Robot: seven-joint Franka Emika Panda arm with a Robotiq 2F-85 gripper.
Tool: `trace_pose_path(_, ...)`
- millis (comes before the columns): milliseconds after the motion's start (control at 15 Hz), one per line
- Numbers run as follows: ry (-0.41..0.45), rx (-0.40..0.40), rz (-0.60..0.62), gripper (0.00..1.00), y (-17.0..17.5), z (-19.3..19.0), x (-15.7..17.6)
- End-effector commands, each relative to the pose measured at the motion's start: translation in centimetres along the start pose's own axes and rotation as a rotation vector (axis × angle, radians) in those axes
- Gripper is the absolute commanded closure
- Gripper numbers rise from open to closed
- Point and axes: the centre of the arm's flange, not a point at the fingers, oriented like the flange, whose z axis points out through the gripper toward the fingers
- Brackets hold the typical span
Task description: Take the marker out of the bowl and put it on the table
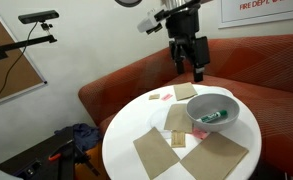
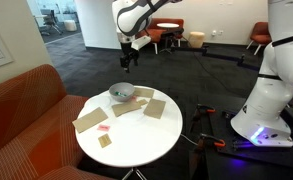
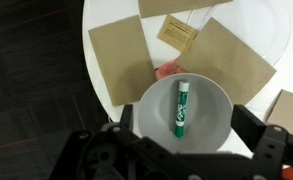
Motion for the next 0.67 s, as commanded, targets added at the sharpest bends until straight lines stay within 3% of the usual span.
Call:
trace_pose_path(0, 0.000, 0.000, 0.000, 0.00, 0.0, 0.1, 0.1)
trace_pose_path(200, 0.006, -0.008, 0.021, 0.00, -0.2, 0.4, 0.6)
trace_pose_path(600, 0.006, 0.001, 0.007, 0.00, -1.1, 5.4, 2.7)
